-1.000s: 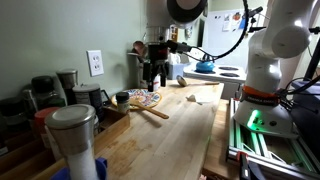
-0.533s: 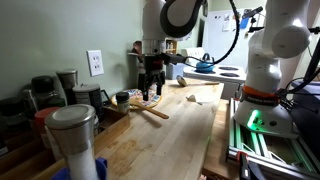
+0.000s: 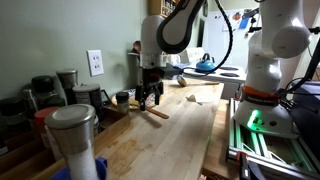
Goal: Put the wooden spoon on the table
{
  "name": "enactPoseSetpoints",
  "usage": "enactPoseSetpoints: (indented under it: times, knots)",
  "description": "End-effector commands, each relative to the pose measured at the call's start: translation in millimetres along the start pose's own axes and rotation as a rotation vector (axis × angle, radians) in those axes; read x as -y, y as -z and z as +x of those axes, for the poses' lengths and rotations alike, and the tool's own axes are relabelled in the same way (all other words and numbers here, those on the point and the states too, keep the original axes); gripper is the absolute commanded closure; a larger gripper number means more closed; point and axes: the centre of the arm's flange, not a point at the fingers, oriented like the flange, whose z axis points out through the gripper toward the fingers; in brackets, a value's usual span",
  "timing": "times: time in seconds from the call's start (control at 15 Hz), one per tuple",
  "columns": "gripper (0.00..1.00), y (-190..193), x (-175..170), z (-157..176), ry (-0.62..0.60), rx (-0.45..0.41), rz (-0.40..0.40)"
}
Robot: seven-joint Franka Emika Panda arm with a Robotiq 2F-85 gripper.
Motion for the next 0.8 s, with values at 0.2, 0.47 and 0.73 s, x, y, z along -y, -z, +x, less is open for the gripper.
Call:
enactPoseSetpoints:
  times: [0.2,0.47,0.73]
  knots:
    - [0.32,-16.5,0.6,10.7,-0.066,-0.003,-0.006]
    - [0.63,-12.3,-0.9,14.3,-0.077,0.016,0.008]
    - [0.94,-4.9,2.1,14.7,-0.072,0.017,0.006]
